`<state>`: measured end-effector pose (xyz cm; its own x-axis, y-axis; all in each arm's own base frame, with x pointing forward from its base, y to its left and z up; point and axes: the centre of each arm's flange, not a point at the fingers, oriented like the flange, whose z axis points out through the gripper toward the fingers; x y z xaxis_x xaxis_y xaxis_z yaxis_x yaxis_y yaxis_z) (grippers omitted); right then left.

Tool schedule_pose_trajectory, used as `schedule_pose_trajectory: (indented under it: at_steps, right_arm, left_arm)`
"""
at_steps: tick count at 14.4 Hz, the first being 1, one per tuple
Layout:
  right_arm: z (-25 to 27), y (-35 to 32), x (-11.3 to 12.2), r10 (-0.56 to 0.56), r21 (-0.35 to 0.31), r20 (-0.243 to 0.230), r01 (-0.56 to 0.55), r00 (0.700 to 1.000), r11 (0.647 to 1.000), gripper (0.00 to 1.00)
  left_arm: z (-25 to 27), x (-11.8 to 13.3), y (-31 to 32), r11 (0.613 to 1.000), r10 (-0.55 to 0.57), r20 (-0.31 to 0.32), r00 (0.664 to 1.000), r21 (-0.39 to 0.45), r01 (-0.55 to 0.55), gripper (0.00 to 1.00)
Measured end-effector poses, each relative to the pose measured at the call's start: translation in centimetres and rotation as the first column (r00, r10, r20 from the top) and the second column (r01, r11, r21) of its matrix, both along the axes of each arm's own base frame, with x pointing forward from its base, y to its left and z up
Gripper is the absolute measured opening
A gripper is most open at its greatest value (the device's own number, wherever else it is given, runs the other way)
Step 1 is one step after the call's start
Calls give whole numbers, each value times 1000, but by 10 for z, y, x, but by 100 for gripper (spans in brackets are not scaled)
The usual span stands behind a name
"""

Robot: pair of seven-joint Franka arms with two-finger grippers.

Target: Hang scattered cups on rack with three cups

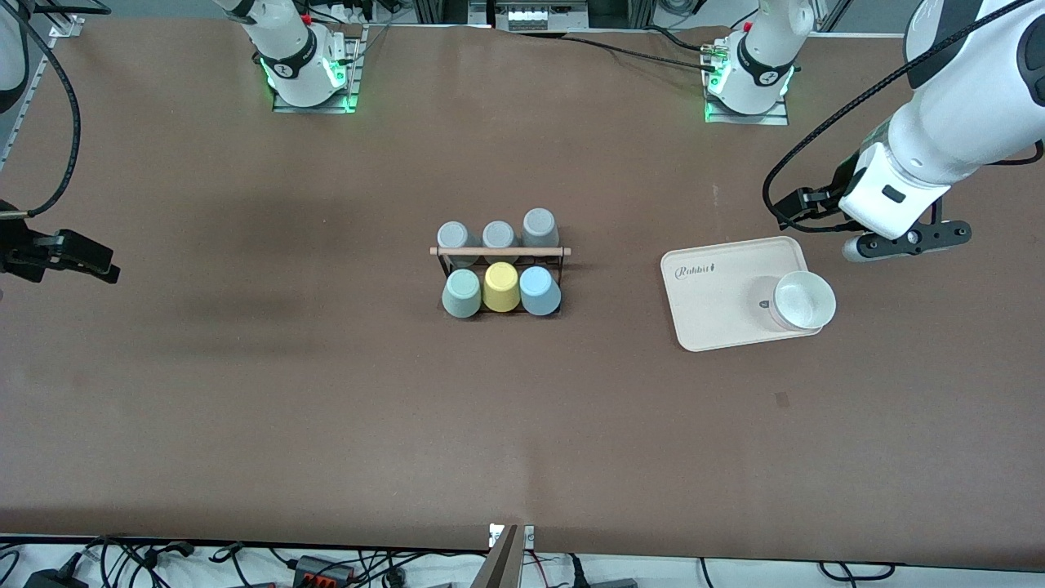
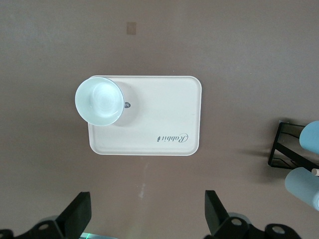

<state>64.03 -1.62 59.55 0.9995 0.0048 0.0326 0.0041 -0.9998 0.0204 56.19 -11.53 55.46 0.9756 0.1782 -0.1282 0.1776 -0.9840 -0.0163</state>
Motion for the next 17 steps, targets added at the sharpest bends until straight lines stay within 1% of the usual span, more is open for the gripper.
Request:
schedule_pose_trajectory:
  at_steps: [3,7,9,12,15,17]
  right_arm:
    - [-10,-3,-19,2,4,-15,-2,1000,1000,100]
    - [-23,-4,-67,5,16,-52,-4,999,1000,100]
    - [-20,-3,-79,9,18,-54,-8,999,1000,100]
    - [-18,-2,-80,11,19,-44,-10,999,1000,100]
    - [-16,-2,-77,12,17,-19,-12,1000,1000,100]
    - [-15,-1,-77,13,17,-14,-13,1000,1000,100]
  left_arm:
    - [0,0,0,1000,0,0,1000,0,0,100]
    - [1,1,-5,1000,-10,18,1000,-3,10,100]
    - [2,1,-7,999,-32,24,999,-6,32,100]
    - [5,-2,-10,996,-92,19,996,-9,92,100]
    - [12,-3,-8,995,-100,36,994,-9,101,100]
    - [13,-2,-4,995,-95,41,995,-9,95,100]
